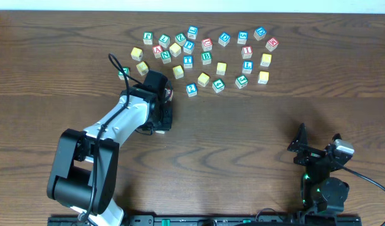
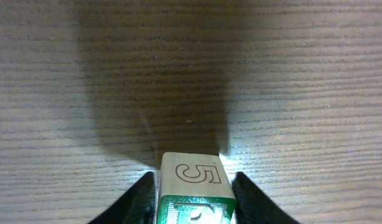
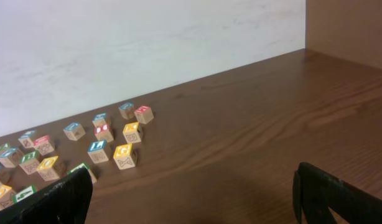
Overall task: Spell out ROBOT
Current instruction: 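Carry the green R block toward the robot and set it down, then move the left gripper to the yellow O block and grasp it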
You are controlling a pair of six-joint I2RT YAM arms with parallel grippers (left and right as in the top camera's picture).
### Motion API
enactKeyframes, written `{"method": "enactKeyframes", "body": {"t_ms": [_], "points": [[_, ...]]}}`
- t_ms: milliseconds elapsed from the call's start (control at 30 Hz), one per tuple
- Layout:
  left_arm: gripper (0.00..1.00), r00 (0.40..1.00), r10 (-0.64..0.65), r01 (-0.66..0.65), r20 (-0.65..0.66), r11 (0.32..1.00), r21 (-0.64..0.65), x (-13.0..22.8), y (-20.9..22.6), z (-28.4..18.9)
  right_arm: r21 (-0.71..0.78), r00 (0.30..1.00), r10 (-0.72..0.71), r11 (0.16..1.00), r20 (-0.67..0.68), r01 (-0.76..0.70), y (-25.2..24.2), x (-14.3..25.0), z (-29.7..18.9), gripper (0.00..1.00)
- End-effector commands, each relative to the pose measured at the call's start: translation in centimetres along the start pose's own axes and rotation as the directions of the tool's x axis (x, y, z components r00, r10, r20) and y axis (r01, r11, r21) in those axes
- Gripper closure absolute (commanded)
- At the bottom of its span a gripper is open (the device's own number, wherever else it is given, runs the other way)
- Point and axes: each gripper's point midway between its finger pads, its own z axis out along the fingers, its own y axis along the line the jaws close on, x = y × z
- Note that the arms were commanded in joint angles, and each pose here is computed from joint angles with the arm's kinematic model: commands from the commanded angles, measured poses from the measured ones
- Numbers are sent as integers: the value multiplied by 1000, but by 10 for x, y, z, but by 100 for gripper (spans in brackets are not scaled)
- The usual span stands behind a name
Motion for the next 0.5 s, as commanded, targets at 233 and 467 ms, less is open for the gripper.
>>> {"method": "enactKeyframes", "body": {"t_ms": [233,467], "points": [[48,994,58,-55,90,998,-39,-53,-11,-64,7,1000,7,1000,2,-7,-1,0,0,1],[44,958,-24,13,286,999,39,-111,-38,-117,7,1000,7,1000,2,-7,-1,0,0,1]]}}
